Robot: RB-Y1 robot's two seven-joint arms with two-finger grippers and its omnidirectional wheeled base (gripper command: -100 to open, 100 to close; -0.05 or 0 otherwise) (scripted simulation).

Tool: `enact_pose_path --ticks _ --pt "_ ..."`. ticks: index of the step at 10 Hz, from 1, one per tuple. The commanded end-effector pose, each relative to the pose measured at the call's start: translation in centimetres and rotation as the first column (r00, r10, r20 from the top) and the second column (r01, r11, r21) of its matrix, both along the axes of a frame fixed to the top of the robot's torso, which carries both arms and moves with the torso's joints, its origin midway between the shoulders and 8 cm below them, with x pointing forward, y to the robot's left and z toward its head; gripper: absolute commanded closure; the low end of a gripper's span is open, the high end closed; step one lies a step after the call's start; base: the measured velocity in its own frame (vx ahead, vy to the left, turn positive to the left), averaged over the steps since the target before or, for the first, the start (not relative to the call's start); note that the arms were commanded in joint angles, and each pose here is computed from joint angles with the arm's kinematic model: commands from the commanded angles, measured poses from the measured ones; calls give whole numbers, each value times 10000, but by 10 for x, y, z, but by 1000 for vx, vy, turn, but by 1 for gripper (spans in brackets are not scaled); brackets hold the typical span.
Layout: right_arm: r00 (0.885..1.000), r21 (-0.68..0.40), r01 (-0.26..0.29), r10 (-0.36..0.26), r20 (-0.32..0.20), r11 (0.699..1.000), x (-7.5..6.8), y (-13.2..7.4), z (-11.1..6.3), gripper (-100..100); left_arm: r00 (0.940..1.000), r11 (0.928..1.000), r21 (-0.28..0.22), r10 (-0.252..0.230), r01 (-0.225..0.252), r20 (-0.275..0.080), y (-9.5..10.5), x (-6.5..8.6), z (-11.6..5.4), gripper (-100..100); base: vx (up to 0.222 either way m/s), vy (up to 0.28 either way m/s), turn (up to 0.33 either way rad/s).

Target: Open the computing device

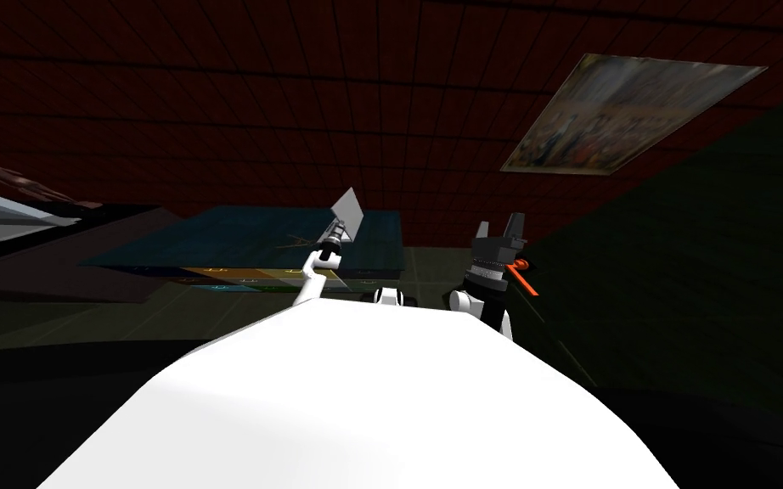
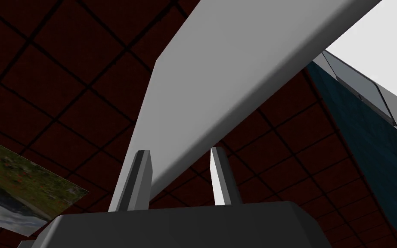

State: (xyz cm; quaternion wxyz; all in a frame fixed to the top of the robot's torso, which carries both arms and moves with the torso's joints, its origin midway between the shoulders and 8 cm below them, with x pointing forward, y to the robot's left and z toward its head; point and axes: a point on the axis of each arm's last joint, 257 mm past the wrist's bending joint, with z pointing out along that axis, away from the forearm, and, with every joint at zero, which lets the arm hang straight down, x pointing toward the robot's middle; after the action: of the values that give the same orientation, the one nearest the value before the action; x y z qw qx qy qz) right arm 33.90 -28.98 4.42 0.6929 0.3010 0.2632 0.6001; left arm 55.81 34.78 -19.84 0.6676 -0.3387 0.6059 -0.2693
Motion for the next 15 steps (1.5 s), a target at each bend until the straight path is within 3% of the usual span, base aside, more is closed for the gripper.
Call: enact_pose_path --ticks 1,2,4,5,6,9,10,12,13,14,15 --pt "10000 0 0 0 1 10000 0 0 0 0 10000 9925 -1222 -45 42 -20 -10 5 -7 100 -35 88 10" --pt "10000 1 0 0 1 10000 0 0 0 0 10000 9800 -1991 -55 63 47 -15 10 -7 100 -33 97 35" --pt "10000 0 0 0 1 10000 0 0 0 0 9999 9615 -2748 -68 96 112 -21 14 -8 100 -32 102 24" --pt "10000 0 0 0 1 10000 0 0 0 0 9999 9703 -2419 -42 67 109 -18 13 -6 100 -11 43 0" --pt "10000 1 0 0 1 10000 0 0 0 0 9999 9446 -3282 -54 99 145 -25 13 -14 100 -7 69 37" --pt "10000 0 0 0 1 10000 0 0 0 0 9997 8959 -4440 -60 156 229 -36 15 -24 100 8 92 17" --pt "10000 1 0 0 1 10000 0 0 0 0 9996 8555 -5174 -48 188 284 -44 15 -31 100 -6 125 31" --pt "10000 0 0 0 0 10000 0 0 0 0 9994 8092 -5871 -23 216 336 -51 16 -37 100 -4 106 25" --pt "10000 0 0 0 0 10000 0 0 0 0 9997 8268 -5623 -31 166 250 -48 14 -37 100 0 45 3" --pt "10000 2 0 0 1 10000 0 0 0 0 9995 7674 -6408 6 195 312 -55 11 -49 100 11 65 -2" --pt "10000 1 0 0 1 10000 0 0 0 0 9994 7372 -6754 32 215 353 -58 10 -54 100 11 88 -20"
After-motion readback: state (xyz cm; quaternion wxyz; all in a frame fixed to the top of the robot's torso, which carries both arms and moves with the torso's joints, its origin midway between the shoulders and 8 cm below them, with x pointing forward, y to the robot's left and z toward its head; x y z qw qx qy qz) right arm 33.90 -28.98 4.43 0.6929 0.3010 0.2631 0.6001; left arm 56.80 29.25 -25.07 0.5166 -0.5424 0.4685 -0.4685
